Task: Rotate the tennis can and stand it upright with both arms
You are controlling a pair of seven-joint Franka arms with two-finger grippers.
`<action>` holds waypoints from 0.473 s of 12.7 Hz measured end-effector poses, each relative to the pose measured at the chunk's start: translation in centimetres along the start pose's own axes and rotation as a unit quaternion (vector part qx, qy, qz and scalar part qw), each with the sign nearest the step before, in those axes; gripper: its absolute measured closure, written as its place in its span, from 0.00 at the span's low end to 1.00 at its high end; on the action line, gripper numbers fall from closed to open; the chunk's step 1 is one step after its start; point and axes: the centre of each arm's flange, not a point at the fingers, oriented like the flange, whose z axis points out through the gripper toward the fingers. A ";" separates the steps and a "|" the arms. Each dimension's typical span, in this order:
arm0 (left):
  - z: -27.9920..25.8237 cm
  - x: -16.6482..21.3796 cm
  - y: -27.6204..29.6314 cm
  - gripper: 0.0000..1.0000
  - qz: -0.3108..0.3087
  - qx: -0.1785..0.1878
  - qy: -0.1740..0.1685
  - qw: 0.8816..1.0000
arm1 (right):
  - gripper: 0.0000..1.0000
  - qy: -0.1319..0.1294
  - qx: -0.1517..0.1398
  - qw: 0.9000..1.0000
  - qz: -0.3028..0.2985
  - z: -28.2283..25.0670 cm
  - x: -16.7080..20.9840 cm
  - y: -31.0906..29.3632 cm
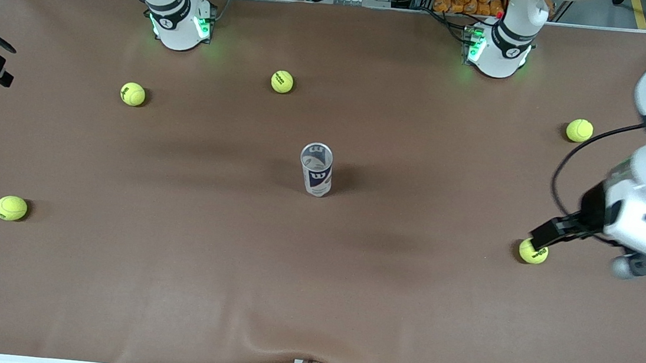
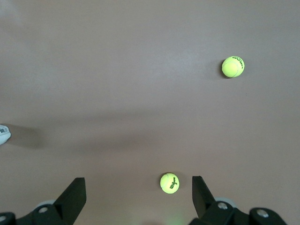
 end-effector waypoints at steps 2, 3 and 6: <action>-2.0 -0.3 -1.3 0.00 -0.001 0.004 0.007 1.000 | 0.00 0.000 0.000 1.000 0.000 0.0 0.0 0.0; -2.9 -0.7 -2.0 0.00 -0.001 0.007 0.010 1.000 | 0.00 0.000 0.000 1.000 0.000 0.0 0.0 0.0; -4.7 -2.3 -5.4 0.00 0.020 0.003 -0.005 1.000 | 0.00 0.000 0.000 1.000 0.000 0.0 0.0 0.0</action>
